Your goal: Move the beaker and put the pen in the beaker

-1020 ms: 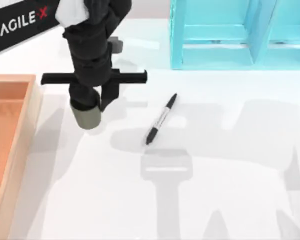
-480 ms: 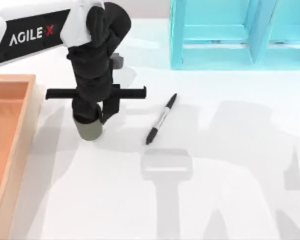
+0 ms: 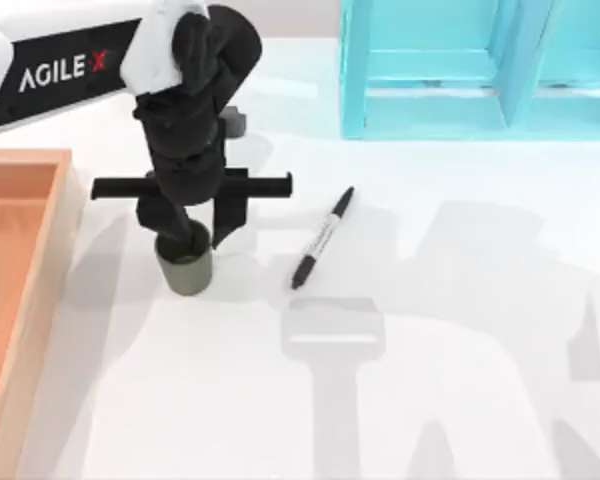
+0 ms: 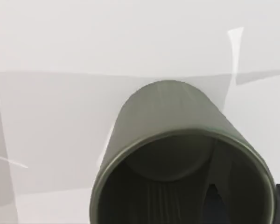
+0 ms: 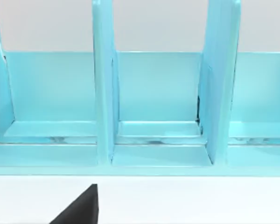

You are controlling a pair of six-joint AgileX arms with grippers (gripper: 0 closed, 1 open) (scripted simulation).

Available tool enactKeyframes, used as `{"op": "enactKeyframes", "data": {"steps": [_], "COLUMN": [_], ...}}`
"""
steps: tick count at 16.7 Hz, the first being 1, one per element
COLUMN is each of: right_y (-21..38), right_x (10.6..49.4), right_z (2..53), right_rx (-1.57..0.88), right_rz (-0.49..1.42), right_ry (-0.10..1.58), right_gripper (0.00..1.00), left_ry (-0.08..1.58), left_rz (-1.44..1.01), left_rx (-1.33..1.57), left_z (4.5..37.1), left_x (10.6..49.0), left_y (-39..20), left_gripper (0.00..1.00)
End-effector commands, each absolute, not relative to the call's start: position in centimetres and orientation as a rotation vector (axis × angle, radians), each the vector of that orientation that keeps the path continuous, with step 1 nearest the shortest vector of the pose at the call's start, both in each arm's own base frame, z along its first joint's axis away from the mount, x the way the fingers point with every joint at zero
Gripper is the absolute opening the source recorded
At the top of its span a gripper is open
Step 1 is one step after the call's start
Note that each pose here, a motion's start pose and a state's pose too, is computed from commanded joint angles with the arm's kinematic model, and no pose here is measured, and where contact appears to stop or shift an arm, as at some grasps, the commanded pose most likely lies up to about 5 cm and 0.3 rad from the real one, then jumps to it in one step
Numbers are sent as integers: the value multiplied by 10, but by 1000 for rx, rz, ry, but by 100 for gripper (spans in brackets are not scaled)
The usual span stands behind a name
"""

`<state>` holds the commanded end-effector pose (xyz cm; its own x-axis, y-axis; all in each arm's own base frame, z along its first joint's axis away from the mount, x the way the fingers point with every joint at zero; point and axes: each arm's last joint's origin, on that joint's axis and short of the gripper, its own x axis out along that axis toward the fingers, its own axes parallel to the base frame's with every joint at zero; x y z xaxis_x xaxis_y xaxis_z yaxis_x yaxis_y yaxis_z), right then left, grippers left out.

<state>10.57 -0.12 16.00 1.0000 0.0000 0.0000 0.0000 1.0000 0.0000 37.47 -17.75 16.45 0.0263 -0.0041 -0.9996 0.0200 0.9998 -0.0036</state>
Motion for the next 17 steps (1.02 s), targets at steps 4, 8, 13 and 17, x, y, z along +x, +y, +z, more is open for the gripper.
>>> {"op": "enactKeyframes", "data": {"steps": [4,8,13,17], "right_y": [-1,-1,-1,-1], "right_x": [106,106,106,106], "right_z": [160,160,160,160], "right_rx": [0,0,0,0], "right_rz": [0,0,0,0], "right_ry": [0,0,0,0], "right_gripper": [100,100,100,100], "left_ry": [1544,1544,1544,1547], "left_rz": [-19,-19,-19,-20], "left_rx": [13,13,13,14], "left_z": [164,164,164,167], "left_x": [375,375,375,375], "left_y": [-177,-177,-177,-179], "left_gripper": [83,100,100,100]}}
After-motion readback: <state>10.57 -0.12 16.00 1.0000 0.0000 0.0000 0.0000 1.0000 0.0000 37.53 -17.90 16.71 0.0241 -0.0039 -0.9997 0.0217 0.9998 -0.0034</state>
